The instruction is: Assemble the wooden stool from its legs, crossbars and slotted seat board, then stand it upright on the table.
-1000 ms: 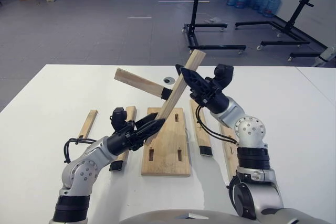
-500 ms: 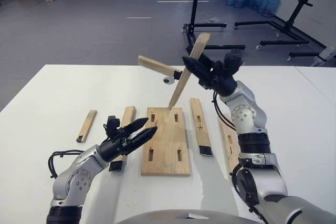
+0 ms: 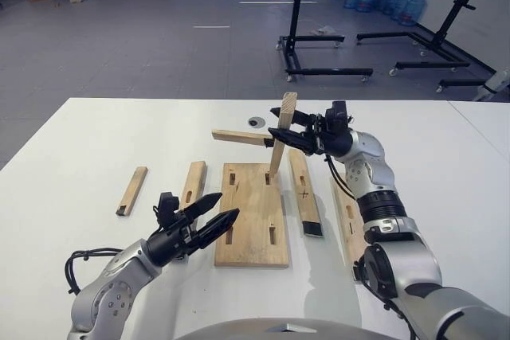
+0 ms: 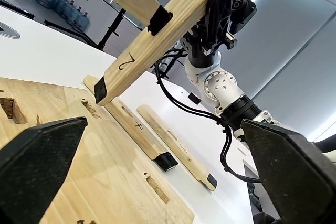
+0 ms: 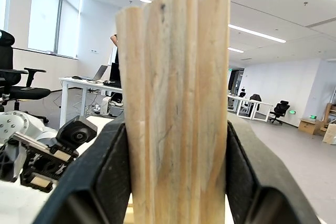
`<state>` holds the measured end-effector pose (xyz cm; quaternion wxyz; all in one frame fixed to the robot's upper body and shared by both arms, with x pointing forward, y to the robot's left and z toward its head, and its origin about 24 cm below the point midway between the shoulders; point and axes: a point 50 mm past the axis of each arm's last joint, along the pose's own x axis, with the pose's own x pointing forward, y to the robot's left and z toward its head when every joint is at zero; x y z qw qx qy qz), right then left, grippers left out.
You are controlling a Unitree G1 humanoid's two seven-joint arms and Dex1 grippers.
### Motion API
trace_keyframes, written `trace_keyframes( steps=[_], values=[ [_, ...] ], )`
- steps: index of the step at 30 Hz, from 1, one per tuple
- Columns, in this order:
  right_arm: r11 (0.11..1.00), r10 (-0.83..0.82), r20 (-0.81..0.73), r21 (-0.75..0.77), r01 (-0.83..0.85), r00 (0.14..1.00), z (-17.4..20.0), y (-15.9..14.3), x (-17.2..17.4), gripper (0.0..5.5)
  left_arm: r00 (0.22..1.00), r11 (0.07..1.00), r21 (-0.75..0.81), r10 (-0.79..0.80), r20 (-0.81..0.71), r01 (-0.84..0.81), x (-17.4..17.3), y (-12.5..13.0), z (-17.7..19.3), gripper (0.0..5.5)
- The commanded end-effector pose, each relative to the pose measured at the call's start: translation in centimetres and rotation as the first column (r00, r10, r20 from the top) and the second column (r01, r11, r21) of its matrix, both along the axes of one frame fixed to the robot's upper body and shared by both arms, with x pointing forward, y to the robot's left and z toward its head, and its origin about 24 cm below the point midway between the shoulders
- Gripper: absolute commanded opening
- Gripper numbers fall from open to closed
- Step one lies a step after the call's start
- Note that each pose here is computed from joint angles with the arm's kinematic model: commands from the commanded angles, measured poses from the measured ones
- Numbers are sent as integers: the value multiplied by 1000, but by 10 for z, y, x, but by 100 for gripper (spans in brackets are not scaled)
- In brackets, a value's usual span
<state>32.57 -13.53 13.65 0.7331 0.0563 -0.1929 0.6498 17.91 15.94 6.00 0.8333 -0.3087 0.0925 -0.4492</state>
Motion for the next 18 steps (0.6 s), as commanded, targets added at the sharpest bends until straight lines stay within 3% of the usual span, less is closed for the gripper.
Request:
trace_keyframes(
  steps=[1, 18],
  values=[
    [999, 18, 7, -44, -17, 1000, -11, 6, 0, 210, 1000, 1000, 31, -2, 13, 2, 10, 3, 4, 540],
    [997, 50, 41, -65, -48, 998, -25, 22, -1, 208, 999, 997, 62, -45, 16, 44, 20, 11, 7, 540]
  ],
)
